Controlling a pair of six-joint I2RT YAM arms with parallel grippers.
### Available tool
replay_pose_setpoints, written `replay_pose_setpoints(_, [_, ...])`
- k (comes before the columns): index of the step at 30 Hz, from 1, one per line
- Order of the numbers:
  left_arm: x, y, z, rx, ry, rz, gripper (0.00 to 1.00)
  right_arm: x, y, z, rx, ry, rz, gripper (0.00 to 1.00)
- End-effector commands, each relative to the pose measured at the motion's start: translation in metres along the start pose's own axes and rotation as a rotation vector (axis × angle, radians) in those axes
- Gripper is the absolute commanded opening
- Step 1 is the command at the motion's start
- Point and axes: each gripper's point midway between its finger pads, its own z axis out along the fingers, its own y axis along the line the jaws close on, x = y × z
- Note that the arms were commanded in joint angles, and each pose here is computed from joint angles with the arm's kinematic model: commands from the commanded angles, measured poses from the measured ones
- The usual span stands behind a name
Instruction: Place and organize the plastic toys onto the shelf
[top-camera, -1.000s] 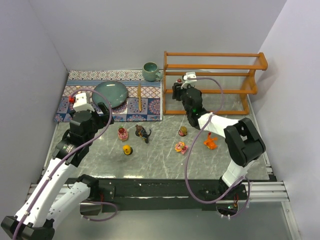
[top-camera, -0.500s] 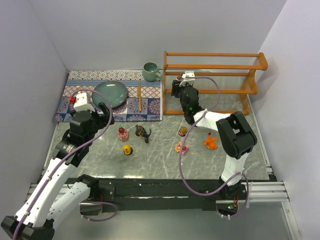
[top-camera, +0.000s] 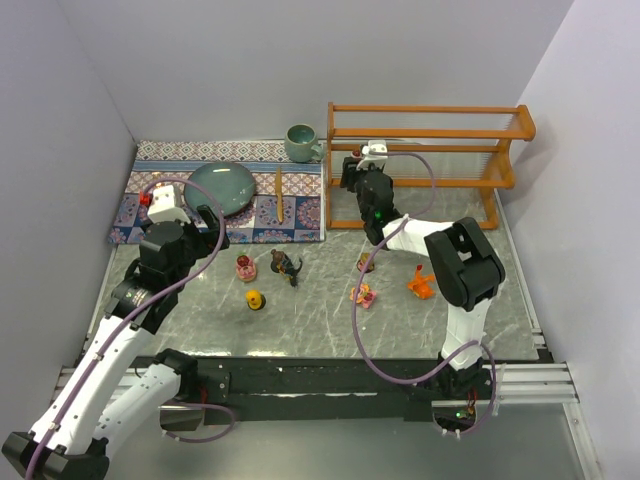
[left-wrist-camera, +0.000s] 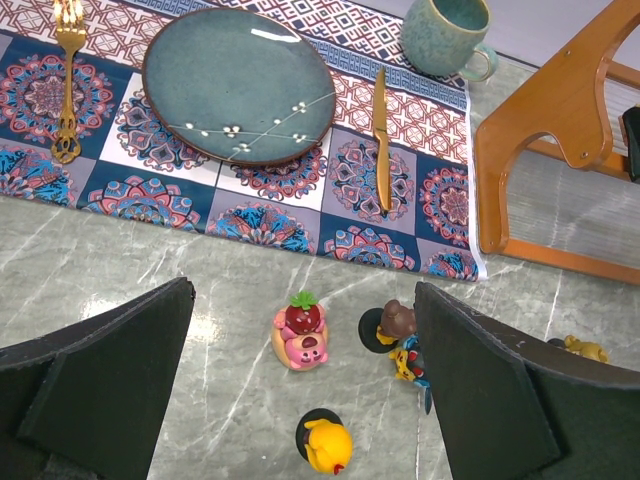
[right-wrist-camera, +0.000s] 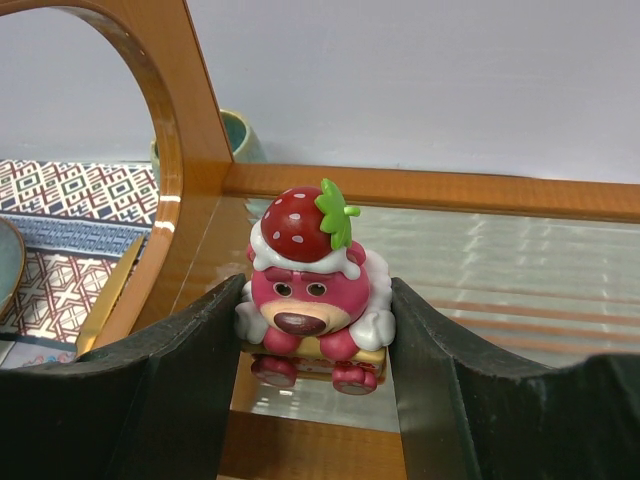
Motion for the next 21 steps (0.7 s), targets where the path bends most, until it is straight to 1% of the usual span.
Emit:
replay_pose_setpoints(1, [-0.005, -0.006, 0.0, 0.031, -0.022, -0.015, 0.97, -0.025, -0.006, 0.009, 0.032, -0.084, 0.023, 0.08])
replay_pose_setpoints(2, [-0.006, -0.007, 0.0, 0.034, -0.024, -0.016, 0.97, -0.026, -0.005, 0.008, 0.032, -0.087, 0.024, 0.1])
replay_pose_setpoints(3, [-0.006, -0.007, 0.0, 0.035, -0.023, -0.016, 0.97, -0.024, -0.006, 0.008, 0.032, -0.086, 0.025, 0.17])
replay_pose_setpoints(5, [-0.006, -0.007, 0.0, 0.037, -0.024, -0.017, 0.97, -0.024, -0.007, 0.006, 0.031, -0.083, 0.027, 0.27])
replay_pose_setpoints(6, [-0.005, -0.007, 0.0, 0.038, -0.022, -0.016, 0.97, -0.025, -0.005, 0.005, 0.026, -0.085, 0.03, 0.36])
replay_pose_setpoints(9, [-0.006, -0.007, 0.0, 0.039, -0.024, -0.017, 0.97, -0.024, -0.006, 0.002, 0.025, -0.081, 0.033, 0.5])
replay_pose_setpoints(18, [-0.007, -0.008, 0.0, 0.042, -0.028, -0.017, 0.97, -0.029, -0.005, -0.004, 0.012, -0.081, 0.041, 0.81])
replay_pose_setpoints(21, [-0.007, -0.008, -0.001, 0.045, -0.029, -0.019, 0.97, -0.031, -0.004, -0.009, 0.01, -0.082, 0.041, 0.87])
